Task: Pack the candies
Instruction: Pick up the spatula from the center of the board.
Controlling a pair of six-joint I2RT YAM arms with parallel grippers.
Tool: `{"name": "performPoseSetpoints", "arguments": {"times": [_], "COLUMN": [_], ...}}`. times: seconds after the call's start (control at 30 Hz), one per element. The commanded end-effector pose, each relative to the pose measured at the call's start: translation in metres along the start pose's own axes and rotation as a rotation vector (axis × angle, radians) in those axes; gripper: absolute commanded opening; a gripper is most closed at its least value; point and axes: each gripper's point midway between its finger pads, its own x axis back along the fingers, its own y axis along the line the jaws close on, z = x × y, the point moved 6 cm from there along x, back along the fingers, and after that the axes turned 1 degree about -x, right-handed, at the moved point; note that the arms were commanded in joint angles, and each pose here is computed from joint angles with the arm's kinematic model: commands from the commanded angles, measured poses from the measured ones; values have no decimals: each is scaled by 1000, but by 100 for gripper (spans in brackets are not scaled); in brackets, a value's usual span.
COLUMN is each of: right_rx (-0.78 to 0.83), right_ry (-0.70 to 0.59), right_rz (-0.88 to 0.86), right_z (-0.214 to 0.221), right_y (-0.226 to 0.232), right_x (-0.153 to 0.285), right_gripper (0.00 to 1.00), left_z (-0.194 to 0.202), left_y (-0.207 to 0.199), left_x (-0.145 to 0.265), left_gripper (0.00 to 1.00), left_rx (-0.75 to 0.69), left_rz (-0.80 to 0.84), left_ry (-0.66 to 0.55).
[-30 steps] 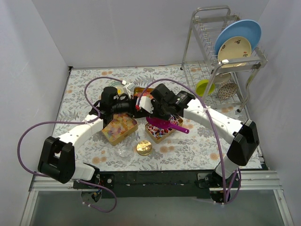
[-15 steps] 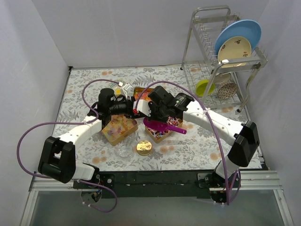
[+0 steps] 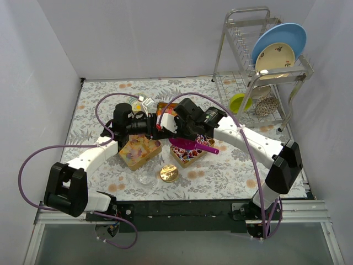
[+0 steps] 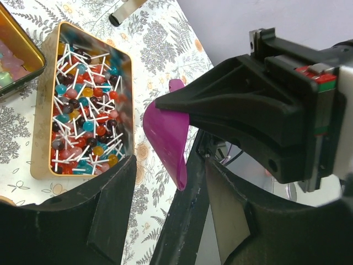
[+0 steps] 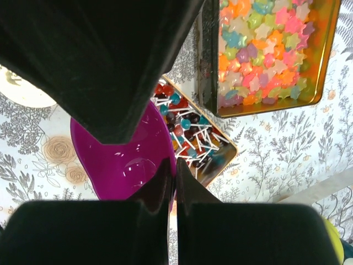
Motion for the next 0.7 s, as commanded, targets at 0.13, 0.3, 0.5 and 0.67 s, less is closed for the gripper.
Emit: {"name": "performPoseSetpoints", "arguments": {"times": [0.13, 0.3, 0.5, 0.67], "right_rx": [5, 19, 15, -8], "right_ry": [-125, -151, -186, -205], "right_rz": [4, -45, -37, 14], "right_z": [-31, -34, -43, -45], "right_y": [-10, 0, 0, -5], "right_x": [17, 20, 25, 36], "right_gripper": [1, 1, 1, 20], "left_z": [1, 0, 5, 9], "left_y": [-2, 2, 10, 13], "left_x": [3, 2, 2, 5], "left_gripper": [42, 24, 0, 0], "left_rx": [-23, -7, 27, 45], "left_rz": [-1, 5, -1, 2], "left_ry": [-12, -18, -11, -5]}}
